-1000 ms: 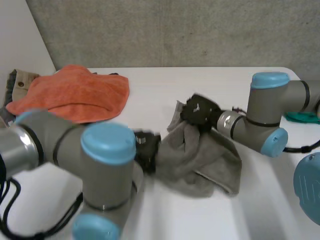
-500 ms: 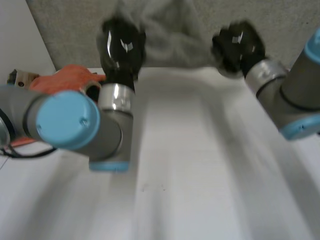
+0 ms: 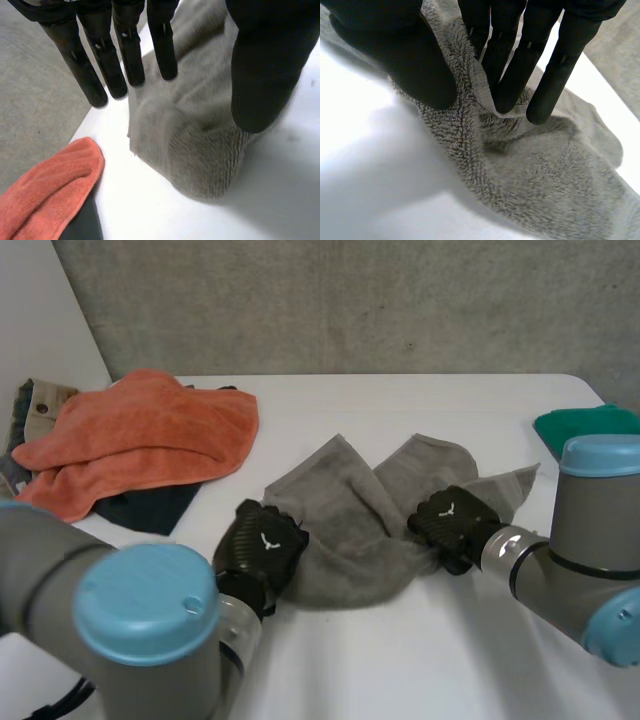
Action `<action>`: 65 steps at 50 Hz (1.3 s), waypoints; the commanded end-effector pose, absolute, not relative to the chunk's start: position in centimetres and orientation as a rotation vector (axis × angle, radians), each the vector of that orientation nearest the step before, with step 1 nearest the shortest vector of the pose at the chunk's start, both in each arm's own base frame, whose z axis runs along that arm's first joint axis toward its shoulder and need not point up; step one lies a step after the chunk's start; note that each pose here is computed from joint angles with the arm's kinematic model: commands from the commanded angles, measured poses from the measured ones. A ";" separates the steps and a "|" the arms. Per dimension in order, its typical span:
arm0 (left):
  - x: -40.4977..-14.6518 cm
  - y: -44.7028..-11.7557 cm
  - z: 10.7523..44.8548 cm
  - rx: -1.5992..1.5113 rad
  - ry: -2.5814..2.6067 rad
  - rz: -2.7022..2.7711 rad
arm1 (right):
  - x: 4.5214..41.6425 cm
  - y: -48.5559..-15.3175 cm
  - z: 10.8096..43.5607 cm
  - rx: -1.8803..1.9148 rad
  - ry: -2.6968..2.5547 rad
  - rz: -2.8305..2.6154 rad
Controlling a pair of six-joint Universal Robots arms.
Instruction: Fold the laundry.
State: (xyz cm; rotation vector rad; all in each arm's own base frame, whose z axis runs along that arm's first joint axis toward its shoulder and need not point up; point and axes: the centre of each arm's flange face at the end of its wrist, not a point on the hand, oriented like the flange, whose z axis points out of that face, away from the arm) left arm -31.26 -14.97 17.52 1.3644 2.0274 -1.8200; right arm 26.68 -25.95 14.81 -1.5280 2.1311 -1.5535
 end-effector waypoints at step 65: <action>-31.3 -21.8 25.7 1.152 1.905 -2.274 | 22.0 -27.7 25.0 -0.972 2.114 -1.740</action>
